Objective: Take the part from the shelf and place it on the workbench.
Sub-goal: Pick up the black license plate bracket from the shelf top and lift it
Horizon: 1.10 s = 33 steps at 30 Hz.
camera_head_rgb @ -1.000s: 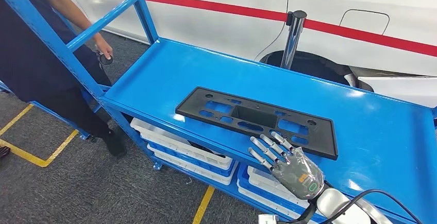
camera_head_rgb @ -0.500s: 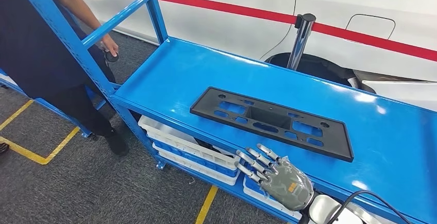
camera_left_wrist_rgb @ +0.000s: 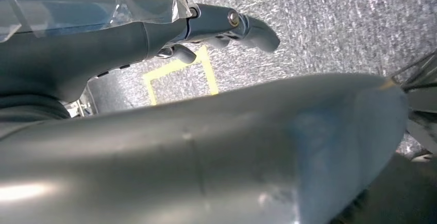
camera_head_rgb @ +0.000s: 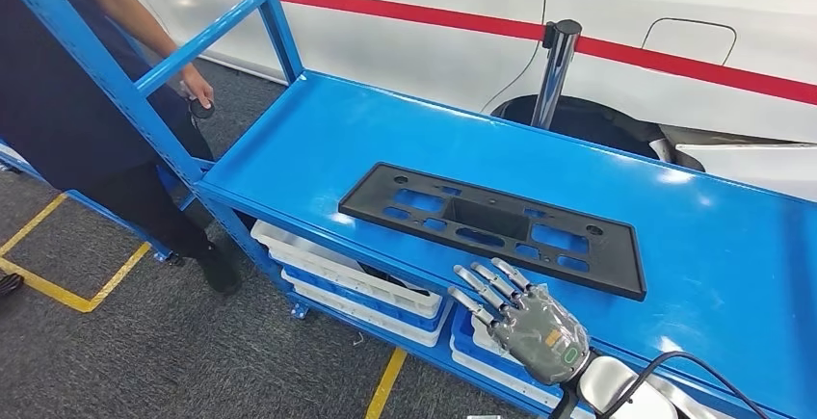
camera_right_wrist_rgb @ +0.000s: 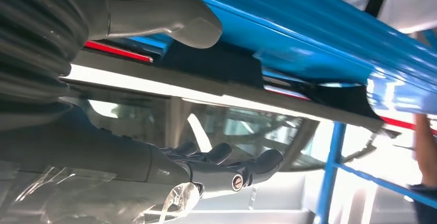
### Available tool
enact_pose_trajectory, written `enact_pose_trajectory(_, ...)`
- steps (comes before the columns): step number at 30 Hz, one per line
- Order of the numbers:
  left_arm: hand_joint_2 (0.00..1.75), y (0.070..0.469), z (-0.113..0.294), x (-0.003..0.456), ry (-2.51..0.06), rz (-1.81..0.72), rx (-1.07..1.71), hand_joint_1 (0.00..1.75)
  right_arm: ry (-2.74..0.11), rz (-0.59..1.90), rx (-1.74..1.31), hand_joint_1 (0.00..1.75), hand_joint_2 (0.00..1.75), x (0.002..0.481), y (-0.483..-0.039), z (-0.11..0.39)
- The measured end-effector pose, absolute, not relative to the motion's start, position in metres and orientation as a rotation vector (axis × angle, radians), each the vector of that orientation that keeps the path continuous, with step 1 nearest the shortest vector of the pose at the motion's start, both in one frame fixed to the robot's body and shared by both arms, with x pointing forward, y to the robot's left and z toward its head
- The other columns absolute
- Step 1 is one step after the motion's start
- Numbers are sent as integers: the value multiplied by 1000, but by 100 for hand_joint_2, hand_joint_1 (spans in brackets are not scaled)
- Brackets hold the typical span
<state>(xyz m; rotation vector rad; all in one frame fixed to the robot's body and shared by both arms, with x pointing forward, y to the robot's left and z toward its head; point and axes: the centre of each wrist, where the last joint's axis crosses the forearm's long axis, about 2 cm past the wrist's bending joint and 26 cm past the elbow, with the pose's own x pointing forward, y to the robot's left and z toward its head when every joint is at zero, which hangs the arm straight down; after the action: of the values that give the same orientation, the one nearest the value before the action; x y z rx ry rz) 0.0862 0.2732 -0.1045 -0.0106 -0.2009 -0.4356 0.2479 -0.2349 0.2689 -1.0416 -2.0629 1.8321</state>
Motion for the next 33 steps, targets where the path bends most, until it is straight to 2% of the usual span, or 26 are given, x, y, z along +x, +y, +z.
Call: enact_pose_trajectory(33,0,271,-106,80,-198,-424,-18,0,-1823,1496,-1155,0,175,290,-279,242)
